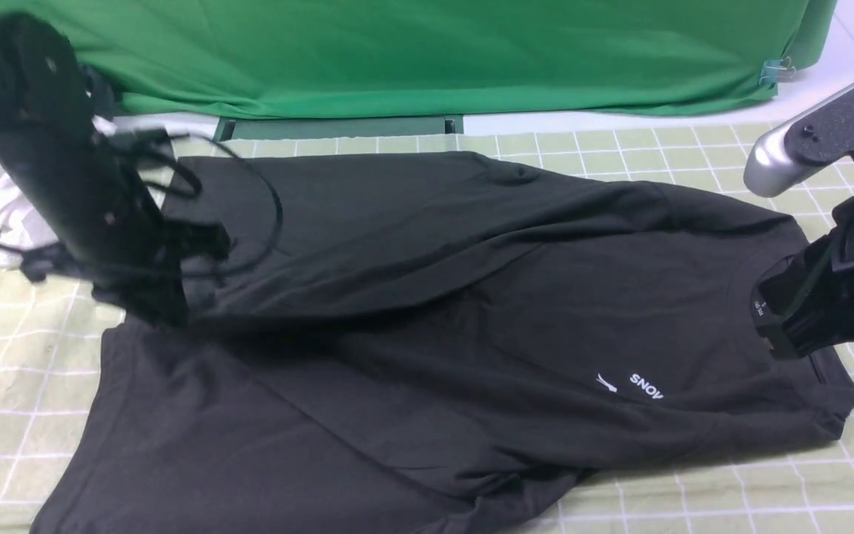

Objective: Fold a long-sleeved shirt over a green coffee tablecloth.
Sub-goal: 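Fold the left side of the dark shirt inward over its body with the left gripper, then grasp the near edge of the shirt at its hem and shoulder corners, then fold the black garment in half by bringing its near edge over to the far edge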

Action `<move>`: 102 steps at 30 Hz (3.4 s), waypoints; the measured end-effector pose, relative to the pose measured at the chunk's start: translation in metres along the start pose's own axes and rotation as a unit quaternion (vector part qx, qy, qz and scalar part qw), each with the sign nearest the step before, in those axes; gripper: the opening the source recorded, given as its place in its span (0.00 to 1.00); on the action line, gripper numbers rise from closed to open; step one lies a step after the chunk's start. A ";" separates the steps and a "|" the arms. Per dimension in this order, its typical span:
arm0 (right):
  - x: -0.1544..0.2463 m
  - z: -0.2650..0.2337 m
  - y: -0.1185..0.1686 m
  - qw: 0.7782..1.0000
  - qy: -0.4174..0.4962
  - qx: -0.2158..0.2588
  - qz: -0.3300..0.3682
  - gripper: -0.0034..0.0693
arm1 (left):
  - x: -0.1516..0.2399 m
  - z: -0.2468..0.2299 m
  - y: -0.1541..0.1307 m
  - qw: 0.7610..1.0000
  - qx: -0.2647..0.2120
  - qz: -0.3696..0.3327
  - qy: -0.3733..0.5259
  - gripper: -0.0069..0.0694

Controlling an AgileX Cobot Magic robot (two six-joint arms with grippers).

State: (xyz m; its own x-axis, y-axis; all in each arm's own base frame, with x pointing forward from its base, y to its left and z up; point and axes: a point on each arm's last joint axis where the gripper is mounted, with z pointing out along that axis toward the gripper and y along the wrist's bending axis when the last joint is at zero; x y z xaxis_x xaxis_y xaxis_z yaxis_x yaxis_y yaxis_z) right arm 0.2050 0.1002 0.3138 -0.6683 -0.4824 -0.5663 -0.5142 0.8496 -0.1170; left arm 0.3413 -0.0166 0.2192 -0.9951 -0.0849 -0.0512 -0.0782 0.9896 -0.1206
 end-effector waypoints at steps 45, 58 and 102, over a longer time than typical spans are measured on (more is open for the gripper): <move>0.001 0.000 0.003 0.999 0.007 -0.015 -0.035 0.10 | 0.141 0.053 0.062 0.988 -0.048 -0.138 0.050 0.53; 0.012 0.008 0.043 0.973 0.087 -0.163 -0.141 0.17 | 0.149 0.026 0.056 0.993 -0.036 -0.110 0.039 0.12; 0.022 0.152 0.126 0.924 0.167 -0.155 -0.306 0.09 | 0.193 -0.035 0.044 0.994 -0.025 -0.094 -0.051 0.12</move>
State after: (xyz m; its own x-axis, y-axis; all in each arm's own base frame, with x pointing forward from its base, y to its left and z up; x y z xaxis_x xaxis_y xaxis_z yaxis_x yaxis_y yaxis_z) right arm 0.2071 0.2286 0.1627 -0.3030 -0.9354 -0.1823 -0.9458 0.3187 -0.0631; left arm 0.1435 0.0149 0.2388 -0.9512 -0.2781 -0.1337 -0.2680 0.9593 -0.0890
